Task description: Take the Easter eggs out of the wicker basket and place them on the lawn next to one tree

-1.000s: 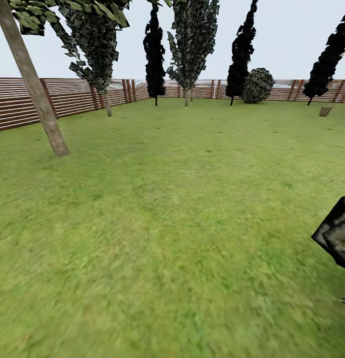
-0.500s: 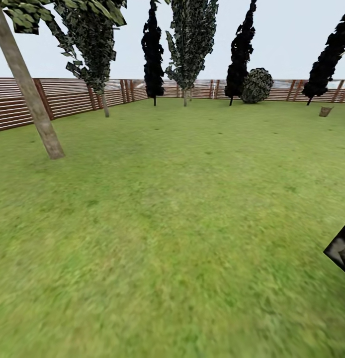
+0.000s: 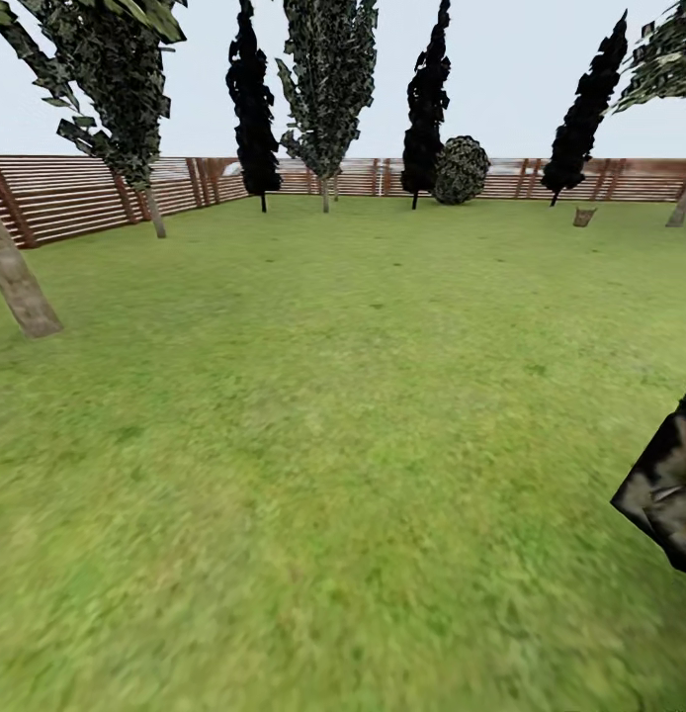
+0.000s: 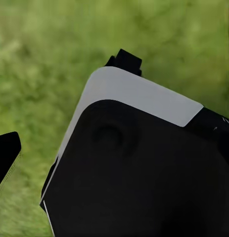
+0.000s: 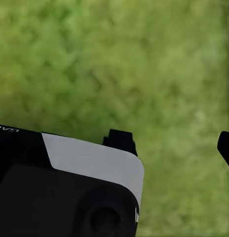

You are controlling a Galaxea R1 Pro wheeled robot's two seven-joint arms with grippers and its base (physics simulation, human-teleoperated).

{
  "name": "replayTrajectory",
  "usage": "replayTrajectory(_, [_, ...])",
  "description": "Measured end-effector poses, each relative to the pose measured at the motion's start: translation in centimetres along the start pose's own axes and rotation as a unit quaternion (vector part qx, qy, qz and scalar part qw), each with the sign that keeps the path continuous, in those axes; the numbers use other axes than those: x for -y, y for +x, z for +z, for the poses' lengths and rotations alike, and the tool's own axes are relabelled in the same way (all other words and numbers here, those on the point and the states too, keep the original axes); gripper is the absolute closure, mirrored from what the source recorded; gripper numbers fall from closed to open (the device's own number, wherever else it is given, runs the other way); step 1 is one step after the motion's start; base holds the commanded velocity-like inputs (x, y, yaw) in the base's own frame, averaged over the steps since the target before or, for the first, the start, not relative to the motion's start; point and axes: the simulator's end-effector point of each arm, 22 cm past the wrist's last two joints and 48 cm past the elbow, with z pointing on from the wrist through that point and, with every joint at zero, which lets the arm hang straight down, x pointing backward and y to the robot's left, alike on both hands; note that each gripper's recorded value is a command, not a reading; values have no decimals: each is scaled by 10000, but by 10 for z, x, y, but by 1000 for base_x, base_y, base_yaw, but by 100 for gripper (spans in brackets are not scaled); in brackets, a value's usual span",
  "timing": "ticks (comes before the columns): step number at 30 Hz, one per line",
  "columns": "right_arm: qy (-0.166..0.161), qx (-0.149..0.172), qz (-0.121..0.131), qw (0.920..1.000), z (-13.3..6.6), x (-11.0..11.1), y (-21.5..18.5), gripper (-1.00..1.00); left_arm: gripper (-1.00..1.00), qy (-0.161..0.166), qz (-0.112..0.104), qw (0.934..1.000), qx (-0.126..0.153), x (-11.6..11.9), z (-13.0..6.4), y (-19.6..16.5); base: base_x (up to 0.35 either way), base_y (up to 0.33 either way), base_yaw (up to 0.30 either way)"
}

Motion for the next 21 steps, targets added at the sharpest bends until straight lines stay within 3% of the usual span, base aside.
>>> replayTrajectory(4, [-3,0,-3,10000,0,0,0,-100,-100,0,-1,10000,0,0,0,0,326,0,-161])
replayTrajectory(16, [-11,1,-5,10000,0,-2,0,-100,-100,0,-1,10000,0,0,0,0,325,0,-12])
replayTrajectory(21, [-6,-5,-6,10000,0,-1,0,-100,-100,0,0,10000,0,0,0,0,326,0,-199])
